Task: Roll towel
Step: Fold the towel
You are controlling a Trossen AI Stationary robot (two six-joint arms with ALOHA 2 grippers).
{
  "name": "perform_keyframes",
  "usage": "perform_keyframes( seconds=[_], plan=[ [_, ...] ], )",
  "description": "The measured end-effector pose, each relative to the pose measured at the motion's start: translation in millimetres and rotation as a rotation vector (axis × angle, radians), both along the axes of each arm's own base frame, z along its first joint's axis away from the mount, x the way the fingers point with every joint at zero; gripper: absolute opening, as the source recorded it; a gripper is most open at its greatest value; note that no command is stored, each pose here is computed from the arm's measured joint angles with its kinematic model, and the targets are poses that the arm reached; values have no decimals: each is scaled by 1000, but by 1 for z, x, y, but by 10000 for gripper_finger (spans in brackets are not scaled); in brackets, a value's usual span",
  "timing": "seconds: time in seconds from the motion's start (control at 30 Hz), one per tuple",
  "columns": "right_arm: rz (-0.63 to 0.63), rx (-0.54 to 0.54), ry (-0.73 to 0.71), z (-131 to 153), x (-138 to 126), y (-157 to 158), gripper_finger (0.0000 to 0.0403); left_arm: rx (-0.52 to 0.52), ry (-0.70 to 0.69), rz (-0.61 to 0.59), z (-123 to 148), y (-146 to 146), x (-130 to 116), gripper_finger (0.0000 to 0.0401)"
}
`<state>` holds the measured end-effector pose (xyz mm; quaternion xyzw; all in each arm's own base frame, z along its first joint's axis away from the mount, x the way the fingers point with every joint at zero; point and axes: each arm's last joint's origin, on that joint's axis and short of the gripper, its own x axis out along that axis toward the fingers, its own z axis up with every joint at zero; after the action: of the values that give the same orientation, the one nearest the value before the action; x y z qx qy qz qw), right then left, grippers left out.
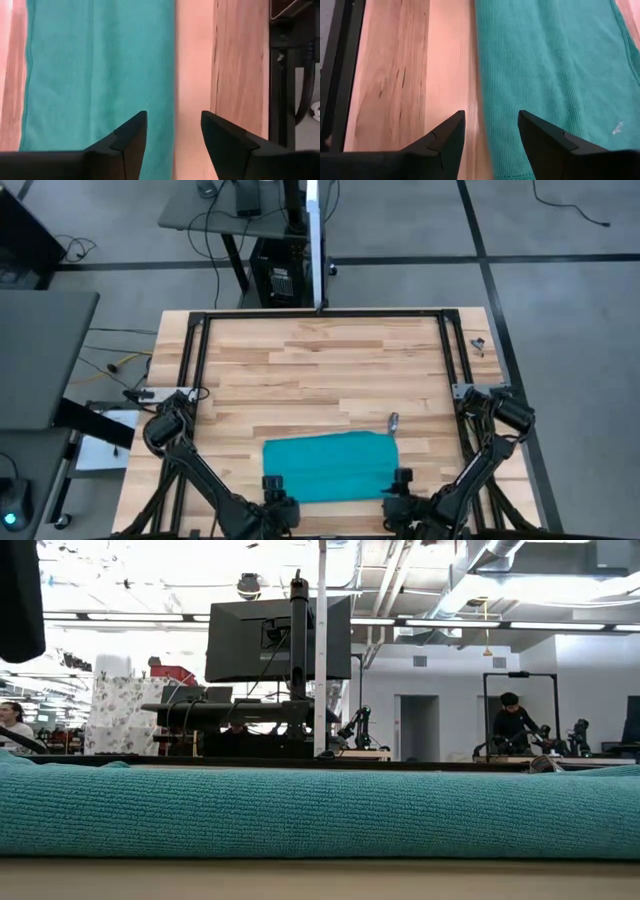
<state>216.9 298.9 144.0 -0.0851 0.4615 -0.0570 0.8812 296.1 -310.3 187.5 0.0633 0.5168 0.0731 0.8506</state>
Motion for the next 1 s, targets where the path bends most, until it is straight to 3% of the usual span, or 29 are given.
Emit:
perform_keyframes(
  seconds=[0.4,0.87,1.0],
  plan=[
    [-20,-26,20,-16,0,-12,217,50,59,-8,-43,15,-10,194],
    [12,-30,49,-27,-2,-20,217,68,51,-27,-46,16,-11,193],
    [8,3,88,-27,1,-22,201,42,45,20,-46,17,-11,158]
  ],
)
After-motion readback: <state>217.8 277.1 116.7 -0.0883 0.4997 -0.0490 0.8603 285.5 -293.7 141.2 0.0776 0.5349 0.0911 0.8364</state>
